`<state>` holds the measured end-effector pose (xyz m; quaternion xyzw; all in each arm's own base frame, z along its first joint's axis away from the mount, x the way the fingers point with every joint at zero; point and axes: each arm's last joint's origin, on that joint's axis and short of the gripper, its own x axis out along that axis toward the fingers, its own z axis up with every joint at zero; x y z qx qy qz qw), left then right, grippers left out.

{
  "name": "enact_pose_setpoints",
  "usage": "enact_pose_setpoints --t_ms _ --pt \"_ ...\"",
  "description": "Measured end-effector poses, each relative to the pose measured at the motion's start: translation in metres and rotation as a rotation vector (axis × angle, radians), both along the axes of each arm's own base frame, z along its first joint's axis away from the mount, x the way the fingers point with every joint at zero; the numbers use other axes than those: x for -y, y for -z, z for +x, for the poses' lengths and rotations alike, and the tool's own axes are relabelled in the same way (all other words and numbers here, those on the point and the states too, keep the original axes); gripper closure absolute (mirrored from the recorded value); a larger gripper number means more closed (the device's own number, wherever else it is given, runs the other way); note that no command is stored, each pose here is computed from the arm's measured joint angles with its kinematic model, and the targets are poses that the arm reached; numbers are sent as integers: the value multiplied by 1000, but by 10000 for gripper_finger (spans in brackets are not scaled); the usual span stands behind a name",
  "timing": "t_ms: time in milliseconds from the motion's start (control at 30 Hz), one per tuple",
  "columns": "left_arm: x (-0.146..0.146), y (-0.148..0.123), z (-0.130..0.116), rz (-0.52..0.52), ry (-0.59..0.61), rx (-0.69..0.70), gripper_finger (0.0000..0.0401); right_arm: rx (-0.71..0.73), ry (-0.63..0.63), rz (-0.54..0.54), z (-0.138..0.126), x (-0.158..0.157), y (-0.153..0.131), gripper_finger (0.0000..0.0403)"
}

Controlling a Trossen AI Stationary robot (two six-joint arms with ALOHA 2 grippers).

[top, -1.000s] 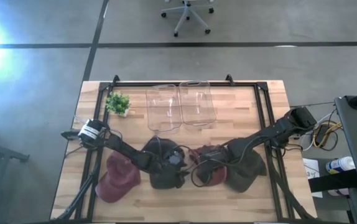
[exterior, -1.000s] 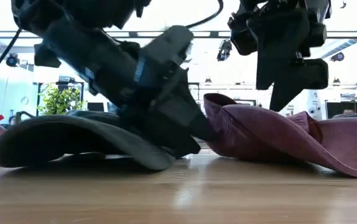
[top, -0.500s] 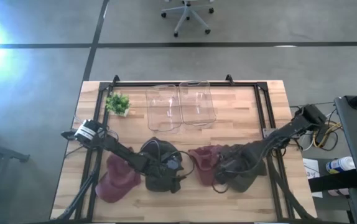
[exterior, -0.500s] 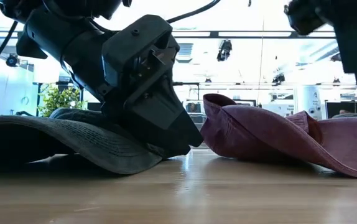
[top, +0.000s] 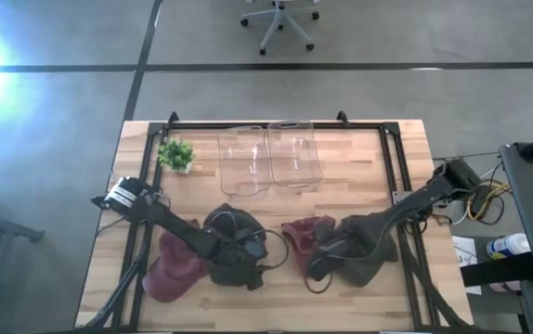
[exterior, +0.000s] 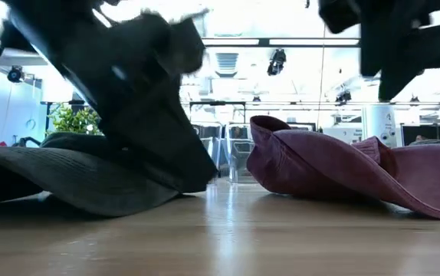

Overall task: Pick & Place hat
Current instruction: Put the right red cap into the right transparent bin

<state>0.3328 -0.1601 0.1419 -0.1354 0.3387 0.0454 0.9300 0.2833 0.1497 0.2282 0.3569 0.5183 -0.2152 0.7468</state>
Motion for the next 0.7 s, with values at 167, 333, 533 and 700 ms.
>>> enact_pose_setpoints --t_ms 167,333,533,700 --pt "1 -36 -13 52 28 59 195 -26 -48 -23 25 -6 3 184" --pt "-3 -78 -38 80 38 68 195 -2 -45 19 45 -13 -4 184" --pt "-9 -124 -90 -30 -4 28 195 -66 -13 -18 67 -25 9 194" --pt "-16 -151 -128 -82 20 53 195 -157 95 -56 81 -34 18 226"
